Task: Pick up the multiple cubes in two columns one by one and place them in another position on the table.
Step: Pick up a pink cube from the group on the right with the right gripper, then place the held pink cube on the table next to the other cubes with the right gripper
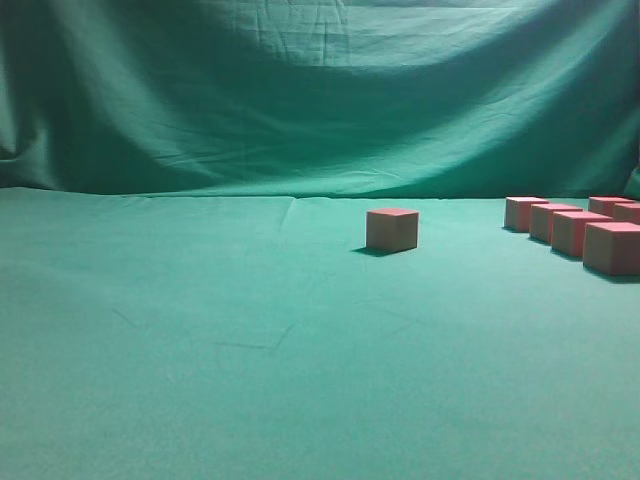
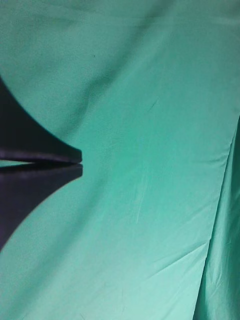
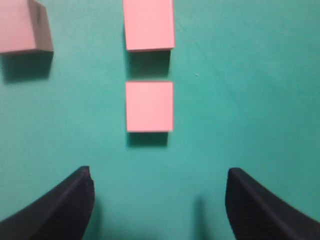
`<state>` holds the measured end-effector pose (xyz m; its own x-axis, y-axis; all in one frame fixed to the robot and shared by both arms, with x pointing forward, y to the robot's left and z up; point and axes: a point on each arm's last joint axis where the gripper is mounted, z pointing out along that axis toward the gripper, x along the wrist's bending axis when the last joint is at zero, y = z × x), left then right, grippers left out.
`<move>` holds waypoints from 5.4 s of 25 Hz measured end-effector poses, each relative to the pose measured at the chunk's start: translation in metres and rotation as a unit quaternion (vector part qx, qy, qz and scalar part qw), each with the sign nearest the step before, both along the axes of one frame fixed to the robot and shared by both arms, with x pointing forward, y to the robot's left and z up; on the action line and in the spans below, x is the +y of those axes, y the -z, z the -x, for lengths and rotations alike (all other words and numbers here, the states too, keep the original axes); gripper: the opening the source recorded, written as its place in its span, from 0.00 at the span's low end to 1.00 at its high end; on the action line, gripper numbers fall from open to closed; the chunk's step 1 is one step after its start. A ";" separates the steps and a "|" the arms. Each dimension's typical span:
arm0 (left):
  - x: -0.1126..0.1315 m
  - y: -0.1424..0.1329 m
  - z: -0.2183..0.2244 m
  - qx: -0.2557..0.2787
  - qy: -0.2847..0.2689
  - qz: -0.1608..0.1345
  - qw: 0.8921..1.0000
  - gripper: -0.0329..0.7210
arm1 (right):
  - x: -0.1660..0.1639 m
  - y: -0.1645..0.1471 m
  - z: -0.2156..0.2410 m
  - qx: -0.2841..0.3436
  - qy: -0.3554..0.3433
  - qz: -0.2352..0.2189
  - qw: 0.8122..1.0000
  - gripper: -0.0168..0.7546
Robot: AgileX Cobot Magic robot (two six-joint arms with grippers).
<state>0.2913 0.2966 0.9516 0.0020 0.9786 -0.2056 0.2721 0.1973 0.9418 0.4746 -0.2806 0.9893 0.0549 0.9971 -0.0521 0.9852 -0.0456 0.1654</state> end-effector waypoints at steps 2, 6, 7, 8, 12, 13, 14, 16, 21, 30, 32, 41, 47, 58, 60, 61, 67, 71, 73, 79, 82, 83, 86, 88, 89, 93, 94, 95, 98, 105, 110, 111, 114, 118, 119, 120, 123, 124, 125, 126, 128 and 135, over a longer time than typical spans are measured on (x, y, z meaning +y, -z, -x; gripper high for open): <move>0.000 0.000 0.000 0.000 0.000 0.000 1.000 0.04 | 0.001 0.015 -0.010 0.008 -0.004 0.001 1.000 0.72; 0.000 0.000 0.000 0.000 0.000 0.000 1.000 0.04 | 0.002 0.038 -0.023 0.013 -0.012 0.004 1.000 0.72; 0.000 0.000 0.000 0.000 0.000 0.000 1.000 0.04 | 0.002 0.043 -0.026 0.015 -0.014 0.005 1.000 0.72; 0.000 0.000 0.000 0.000 0.000 0.000 1.000 0.04 | 0.002 0.047 -0.028 0.013 -0.017 0.007 1.000 0.72; 0.000 0.000 0.000 0.000 0.000 0.000 1.000 0.04 | 0.003 0.058 -0.034 0.011 -0.022 0.007 1.000 0.72; 0.000 0.000 0.000 0.000 0.000 0.000 1.000 0.04 | 0.003 0.059 -0.035 0.010 -0.022 0.007 1.000 0.72; 0.000 0.000 0.000 0.000 0.000 0.000 1.000 0.04 | 0.003 0.059 -0.035 0.007 -0.022 0.006 1.000 0.72; 0.000 0.000 0.000 0.000 0.000 0.000 1.000 0.04 | 0.003 0.059 -0.037 -0.001 -0.023 0.005 1.000 0.72; 0.000 0.000 0.000 0.000 0.000 0.000 1.000 0.04 | 0.003 0.060 -0.037 -0.002 -0.024 0.005 1.000 0.47; 0.000 0.000 0.000 0.000 0.000 0.000 1.000 0.04 | 0.005 0.038 -0.040 0.036 -0.025 0.017 0.999 0.35; 0.000 0.000 0.000 0.000 0.000 0.000 1.000 0.04 | 0.013 0.023 -0.039 0.049 -0.048 0.021 0.997 0.35; 0.000 0.000 0.000 0.000 0.000 0.000 1.000 0.04 | 0.096 -0.055 -0.044 0.017 -0.206 -0.021 0.978 0.35; 0.000 0.000 0.000 0.000 0.000 0.000 1.000 0.04 | 0.168 -0.085 -0.072 -0.026 -0.269 -0.035 0.962 0.35; 0.000 0.000 0.000 0.000 0.000 0.000 1.000 0.04 | 0.258 -0.037 -0.125 -0.023 -0.153 -0.070 0.985 0.35; 0.000 0.000 0.000 0.000 0.000 0.000 1.000 0.04 | 0.261 -0.022 -0.130 -0.012 -0.131 -0.064 0.989 0.35; 0.000 0.000 0.000 0.000 0.000 0.000 1.000 0.04 | 0.262 -0.017 -0.132 -0.009 -0.125 -0.059 0.990 0.35; 0.000 0.000 0.000 0.000 0.000 0.000 1.000 0.04 | 0.261 0.000 -0.140 -0.016 -0.071 -0.037 0.997 0.35; 0.000 0.000 0.000 0.000 0.000 0.000 1.000 0.04 | 0.262 -0.001 -0.145 -0.042 -0.048 -0.046 0.997 0.35; 0.000 0.000 0.000 0.000 0.000 0.000 1.000 0.04 | 0.263 -0.002 -0.146 -0.051 -0.045 -0.050 0.996 0.35; 0.000 0.000 0.000 0.000 0.000 0.000 1.000 0.04 | 0.265 0.010 -0.150 -0.053 -0.031 -0.050 0.997 0.35; 0.000 0.000 0.000 0.000 0.000 0.000 1.000 0.04 | 0.264 0.019 -0.153 -0.054 -0.021 -0.038 0.998 0.35; 0.000 0.000 0.000 0.000 0.000 0.000 1.000 0.04 | 0.263 0.019 -0.154 -0.058 -0.018 -0.032 0.998 0.35; 0.000 0.000 0.000 0.000 0.000 0.000 1.000 0.04 | 0.261 0.020 -0.156 -0.069 -0.010 -0.020 0.997 0.35; 0.000 0.000 0.000 0.000 0.000 0.000 1.000 0.04 | 0.261 0.020 -0.157 -0.072 -0.003 -0.020 0.997 0.35; 0.000 0.000 0.000 0.000 0.000 0.000 1.000 0.04 | 0.261 0.020 -0.157 -0.073 -0.001 -0.020 0.997 0.35; 0.000 0.000 0.000 0.000 0.000 0.000 1.000 0.04 | 0.261 0.025 -0.157 -0.070 0.001 -0.018 0.997 0.35; 0.000 0.000 0.000 0.000 0.000 0.000 1.000 0.04 | 0.262 0.029 -0.158 -0.067 0.001 -0.016 0.998 0.35; 0.000 0.000 0.000 0.000 0.000 0.000 1.000 0.04 | 0.262 0.033 -0.158 -0.064 0.002 -0.013 0.998 0.35; 0.000 0.000 0.000 0.000 0.000 0.000 1.000 0.04 | 0.262 0.042 -0.160 -0.059 0.002 -0.006 0.998 0.35; 0.000 0.000 0.000 0.000 0.000 0.000 1.000 0.04 | 0.263 0.047 -0.161 -0.061 -0.001 -0.001 0.998 0.35; 0.000 0.000 0.000 0.000 0.000 0.000 1.000 0.04 | 0.264 0.047 -0.162 -0.067 -0.002 -0.007 0.998 0.35; 0.000 0.000 0.000 0.000 0.000 0.000 1.000 0.04 | 0.264 0.047 -0.162 -0.067 -0.002 -0.007 0.998 0.35; 0.000 0.000 0.000 0.000 0.000 0.000 1.000 0.04 | 0.264 0.047 -0.162 -0.068 -0.002 -0.008 0.998 0.35; 0.000 0.000 0.000 0.000 0.000 0.000 1.000 0.04 | 0.265 0.046 -0.163 -0.072 -0.004 -0.014 0.997 0.44; 0.000 0.000 0.000 0.000 0.000 -0.001 1.000 0.04 | 0.266 0.046 -0.163 -0.072 -0.008 -0.020 0.997 0.47; 0.000 0.000 0.000 0.000 0.000 -0.001 1.000 0.04 | 0.267 0.046 -0.163 -0.073 -0.014 -0.025 0.997 0.52; 0.000 0.000 0.000 0.000 0.000 -0.001 1.000 0.04 | 0.270 0.046 -0.164 -0.075 -0.032 -0.034 0.996 0.65; 0.000 0.000 0.000 0.000 0.000 -0.001 1.000 0.04 | 0.270 0.046 -0.164 -0.075 -0.035 -0.035 0.996 0.64; 0.000 0.000 0.000 0.000 0.000 -0.001 1.000 0.04 | 0.270 0.046 -0.164 -0.075 -0.039 -0.034 0.996 0.64; 0.000 0.000 0.000 0.000 0.000 -0.001 1.000 0.04 | 0.270 0.046 -0.164 -0.076 -0.045 -0.033 0.996 0.64; 0.000 0.000 0.000 0.000 0.000 -0.001 1.000 0.04 | 0.269 0.046 -0.165 -0.082 -0.056 -0.022 0.995 0.64; 0.000 0.000 0.000 0.000 0.000 -0.001 1.000 0.04 | 0.266 0.041 -0.173 -0.127 -0.090 0.007 0.988 0.64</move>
<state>0.2913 0.2967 0.9516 0.0018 0.9791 -0.2034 0.2720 0.1953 0.9423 0.6476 -0.0151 0.9484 -0.1106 0.9912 -0.0731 0.9034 0.1309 0.4083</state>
